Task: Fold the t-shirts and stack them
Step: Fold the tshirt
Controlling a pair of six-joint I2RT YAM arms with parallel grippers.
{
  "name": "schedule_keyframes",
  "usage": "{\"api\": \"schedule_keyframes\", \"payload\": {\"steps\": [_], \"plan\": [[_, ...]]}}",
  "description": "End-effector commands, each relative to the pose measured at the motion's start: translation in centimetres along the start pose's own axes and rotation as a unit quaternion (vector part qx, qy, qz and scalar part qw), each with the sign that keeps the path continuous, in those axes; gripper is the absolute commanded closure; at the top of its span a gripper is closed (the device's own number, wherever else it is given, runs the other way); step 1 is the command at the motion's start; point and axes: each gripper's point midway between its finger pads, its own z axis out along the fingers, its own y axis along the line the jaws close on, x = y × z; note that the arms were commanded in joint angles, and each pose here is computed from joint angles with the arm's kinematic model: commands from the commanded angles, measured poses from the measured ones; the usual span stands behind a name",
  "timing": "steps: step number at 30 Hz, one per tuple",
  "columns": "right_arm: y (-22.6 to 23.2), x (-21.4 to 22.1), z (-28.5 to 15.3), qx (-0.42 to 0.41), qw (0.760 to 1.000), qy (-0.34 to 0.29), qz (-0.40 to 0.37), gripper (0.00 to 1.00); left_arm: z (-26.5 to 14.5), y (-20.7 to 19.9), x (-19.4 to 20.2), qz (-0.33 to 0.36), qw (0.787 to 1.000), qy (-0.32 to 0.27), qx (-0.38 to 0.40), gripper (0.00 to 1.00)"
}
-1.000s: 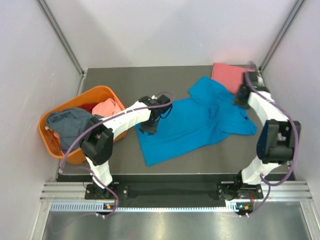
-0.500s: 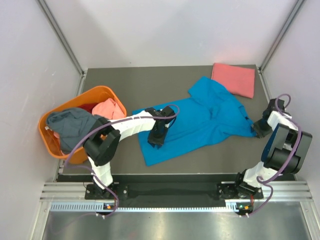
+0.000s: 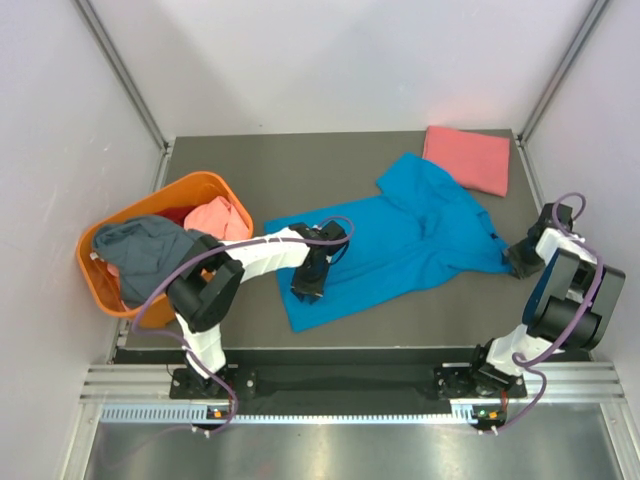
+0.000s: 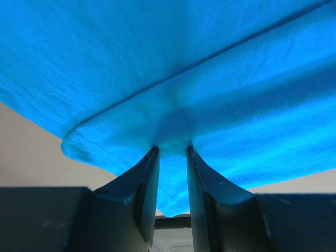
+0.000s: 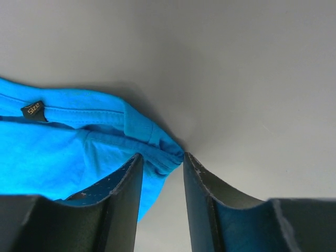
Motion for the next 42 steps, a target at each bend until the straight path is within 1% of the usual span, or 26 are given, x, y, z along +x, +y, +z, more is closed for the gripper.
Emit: {"api": "schedule_keyframes", "payload": {"steps": [1,3,4,5,12,16,20,22,24,25,26,27,28,29,30,32,33,34,35,36,37,38,39,40,41,42], "plan": [[0.9,-1.5,0.2,-0.027,0.999,-0.026,-0.008,0.64,1.2,1.7,1.1,-0.009,0.999,0.008,-0.041,0.67],[0.3,-1.7,0.6,-0.011,0.999,-0.031,-0.020,0.77,1.4,2.0,1.5,-0.012,0.999,0.013,-0.047,0.67],[-0.2,-1.8,0.6,0.002,0.999,-0.035,-0.034,0.87,1.5,2.2,1.6,-0.016,0.998,0.015,-0.052,0.67],[-0.8,-2.6,0.2,0.021,0.998,-0.052,-0.041,0.99,1.7,2.4,2.0,-0.017,0.998,0.019,-0.056,0.67],[-2.9,-4.5,-2.6,0.098,0.985,-0.084,-0.110,1.00,2.7,4.0,4.2,-0.031,0.994,0.037,-0.099,0.67],[-3.7,-3.8,-3.0,0.121,0.982,-0.084,-0.117,1.00,2.7,4.4,5.4,-0.031,0.994,0.043,-0.100,0.66],[-2.9,-3.2,-2.5,0.100,0.985,-0.073,-0.122,0.97,1.9,3.8,4.9,-0.036,0.995,0.034,-0.081,0.65],[-3.4,-3.2,-2.8,0.118,0.983,-0.068,-0.126,0.97,0.8,3.2,3.7,-0.035,0.996,0.018,-0.075,0.65],[-3.8,-4.1,-3.4,0.137,0.979,-0.083,-0.125,0.96,-0.3,3.2,3.4,-0.027,0.996,0.014,-0.083,0.65],[-4.1,-4.1,-3.6,0.144,0.978,-0.081,-0.125,0.93,-0.8,3.2,3.0,-0.025,0.996,0.008,-0.087,0.64],[-4.0,-4.6,-4.0,0.150,0.977,-0.089,-0.124,0.83,-2.0,3.1,2.0,-0.023,0.996,-0.005,-0.091,0.64],[-4.1,-4.7,-4.2,0.155,0.976,-0.088,-0.123,0.78,-2.9,3.0,1.2,-0.020,0.995,-0.021,-0.091,0.64],[-4.1,-5.1,-4.8,0.158,0.975,-0.093,-0.122,0.72,-4.6,2.5,-0.9,-0.022,0.995,-0.057,-0.083,0.63],[-4.0,-5.4,-5.3,0.156,0.975,-0.098,-0.124,0.71,-5.8,2.3,-1.9,-0.014,0.994,-0.072,-0.078,0.62],[-3.9,-5.7,-6.3,0.152,0.975,-0.104,-0.124,0.69,-7.9,1.2,-4.4,-0.016,0.992,-0.110,-0.056,0.61],[-2.3,-6.8,-8.0,0.119,0.978,-0.119,-0.119,0.68,-9.7,-0.2,-6.8,-0.001,0.989,-0.143,-0.027,0.58],[-1.2,-7.0,-8.6,0.091,0.981,-0.123,-0.121,0.68,-10.7,-1.5,-8.6,0.001,0.985,-0.173,0.002,0.58],[1.4,-6.9,-9.7,0.022,0.984,-0.120,-0.128,0.67,-12.2,-3.4,-10.3,0.004,0.979,-0.196,0.051,0.57],[3.0,-6.7,-10.0,-0.020,0.983,-0.119,-0.141,0.66,-12.5,-4.6,-11.4,0.011,0.976,-0.203,0.083,0.57],[5.7,-7.0,-10.7,-0.071,0.972,-0.139,-0.176,0.65,-13.6,-6.4,-13.4,0.012,0.963,-0.237,0.125,0.57],[7.8,-6.5,-11.3,-0.116,0.964,-0.136,-0.197,0.62,-14.3,-7.5,-14.5,0.015,0.955,-0.254,0.152,0.57],[9.1,-6.4,-11.6,-0.135,0.956,-0.140,-0.218,0.61,-14.2,-8.6,-15.3,0.019,0.950,-0.261,0.173,0.57],[11.3,-6.3,-11.9,-0.161,0.946,-0.153,-0.237,0.59,-15.2,-10.1,-17.3,0.021,0.932,-0.300,0.203,0.57],[13.0,-5.8,-11.5,-0.189,0.938,-0.138,-0.255,0.59,-15.3,-10.6,-18.2,0.020,0.926,-0.314,0.210,0.58],[14.0,-5.8,-11.2,-0.197,0.929,-0.139,-0.279,0.59,-14.6,-12.0,-18.6,0.027,0.922,-0.307,0.234,0.58],[15.1,-5.3,-9.7,-0.199,0.925,-0.126,-0.298,0.62,-15.6,-12.9,-20.1,0.026,0.909,-0.330,0.252,0.59]]}}
